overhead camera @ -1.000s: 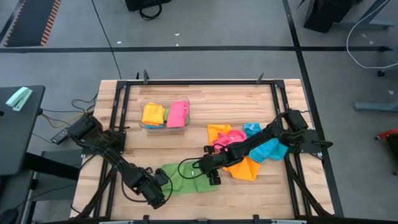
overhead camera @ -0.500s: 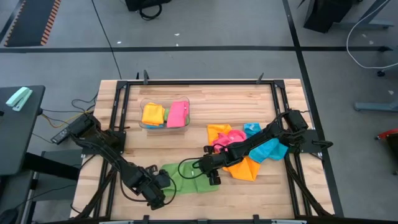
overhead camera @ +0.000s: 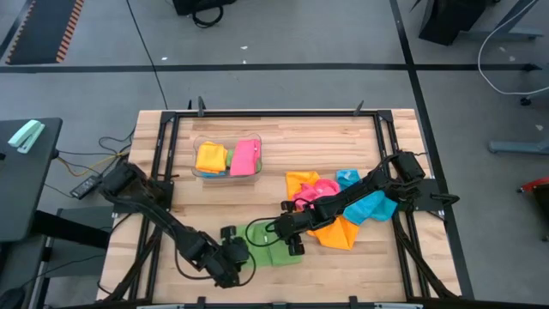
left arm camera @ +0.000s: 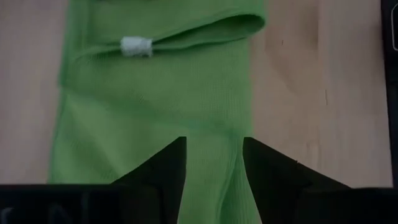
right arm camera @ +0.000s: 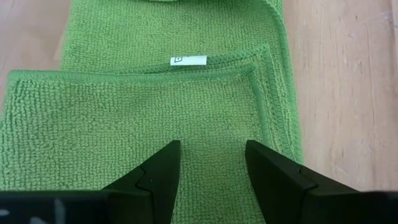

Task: Fold microfiber towels
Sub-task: Fold the green microfiber towel

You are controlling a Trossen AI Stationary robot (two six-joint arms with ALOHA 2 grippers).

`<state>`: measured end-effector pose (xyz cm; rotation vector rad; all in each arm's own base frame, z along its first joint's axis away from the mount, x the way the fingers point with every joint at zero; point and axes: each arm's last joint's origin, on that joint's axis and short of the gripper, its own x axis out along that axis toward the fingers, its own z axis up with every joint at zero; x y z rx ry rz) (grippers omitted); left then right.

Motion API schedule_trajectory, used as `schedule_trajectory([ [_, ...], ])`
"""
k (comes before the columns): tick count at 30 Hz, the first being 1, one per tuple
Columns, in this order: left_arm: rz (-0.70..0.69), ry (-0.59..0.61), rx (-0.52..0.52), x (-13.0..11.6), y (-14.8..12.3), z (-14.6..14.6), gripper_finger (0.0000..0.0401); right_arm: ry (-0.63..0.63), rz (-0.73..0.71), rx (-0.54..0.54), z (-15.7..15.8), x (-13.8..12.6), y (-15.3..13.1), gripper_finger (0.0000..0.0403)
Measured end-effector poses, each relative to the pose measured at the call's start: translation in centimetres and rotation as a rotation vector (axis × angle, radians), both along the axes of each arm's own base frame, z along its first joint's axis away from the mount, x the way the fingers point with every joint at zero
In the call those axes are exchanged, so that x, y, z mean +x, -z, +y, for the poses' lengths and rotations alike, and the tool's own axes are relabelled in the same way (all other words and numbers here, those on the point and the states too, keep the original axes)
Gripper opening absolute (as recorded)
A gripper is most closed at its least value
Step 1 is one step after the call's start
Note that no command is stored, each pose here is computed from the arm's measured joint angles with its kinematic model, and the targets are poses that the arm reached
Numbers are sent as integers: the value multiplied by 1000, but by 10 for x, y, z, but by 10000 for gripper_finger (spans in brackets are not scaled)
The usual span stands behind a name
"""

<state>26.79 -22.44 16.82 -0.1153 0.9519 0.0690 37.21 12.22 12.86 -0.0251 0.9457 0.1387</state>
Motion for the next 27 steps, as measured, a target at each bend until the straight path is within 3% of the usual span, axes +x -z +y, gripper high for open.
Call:
schedule_trajectory([
  [13,-42,17,44,11,22,-8,160,2,1,1,0,0,0,190],
  [27,-20,32,62,10,28,-9,101,0,1,0,0,0,0,190],
])
